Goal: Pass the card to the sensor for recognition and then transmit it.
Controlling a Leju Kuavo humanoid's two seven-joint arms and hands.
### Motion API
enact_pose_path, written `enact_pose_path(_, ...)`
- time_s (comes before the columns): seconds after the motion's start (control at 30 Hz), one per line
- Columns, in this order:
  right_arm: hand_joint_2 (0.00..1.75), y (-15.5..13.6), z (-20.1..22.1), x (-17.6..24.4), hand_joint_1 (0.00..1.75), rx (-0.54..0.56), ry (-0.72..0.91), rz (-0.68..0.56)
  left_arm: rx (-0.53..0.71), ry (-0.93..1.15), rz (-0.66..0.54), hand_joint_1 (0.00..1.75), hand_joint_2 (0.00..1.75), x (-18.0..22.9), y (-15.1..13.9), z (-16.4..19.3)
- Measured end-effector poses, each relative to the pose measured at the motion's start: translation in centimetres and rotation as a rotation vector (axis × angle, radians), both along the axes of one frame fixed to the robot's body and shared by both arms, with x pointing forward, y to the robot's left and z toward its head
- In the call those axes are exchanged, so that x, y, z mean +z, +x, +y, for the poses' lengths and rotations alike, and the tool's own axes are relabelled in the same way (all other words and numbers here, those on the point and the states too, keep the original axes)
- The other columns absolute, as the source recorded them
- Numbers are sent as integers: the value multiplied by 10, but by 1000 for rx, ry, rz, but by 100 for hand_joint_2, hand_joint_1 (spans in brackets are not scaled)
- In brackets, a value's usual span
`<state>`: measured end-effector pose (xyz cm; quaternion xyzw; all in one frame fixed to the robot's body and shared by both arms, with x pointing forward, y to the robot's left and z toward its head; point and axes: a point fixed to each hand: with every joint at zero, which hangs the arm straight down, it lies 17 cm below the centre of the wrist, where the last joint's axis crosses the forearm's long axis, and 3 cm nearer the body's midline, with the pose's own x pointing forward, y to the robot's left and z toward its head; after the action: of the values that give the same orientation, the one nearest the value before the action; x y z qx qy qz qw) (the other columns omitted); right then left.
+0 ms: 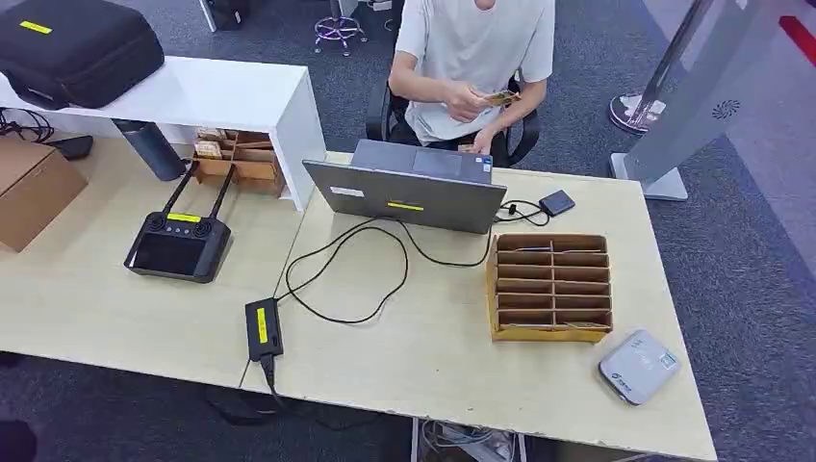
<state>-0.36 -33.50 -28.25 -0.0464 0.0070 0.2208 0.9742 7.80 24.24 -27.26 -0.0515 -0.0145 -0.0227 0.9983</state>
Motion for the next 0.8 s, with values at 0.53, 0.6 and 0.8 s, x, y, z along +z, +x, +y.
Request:
enact_pose_path(0.53,175,-4,4,1,0,3,24,20,5,15,9,0,175,-1,-1,3)
enact_pose_path(0.6,175,-4,4,1,0,6,24,20,6,19,8,0,175,-1,-1,4)
enact_pose_path(0.8,175,7,-5,0,0,-16,-22,-40,9,22,6,0,175,-1,-1,4)
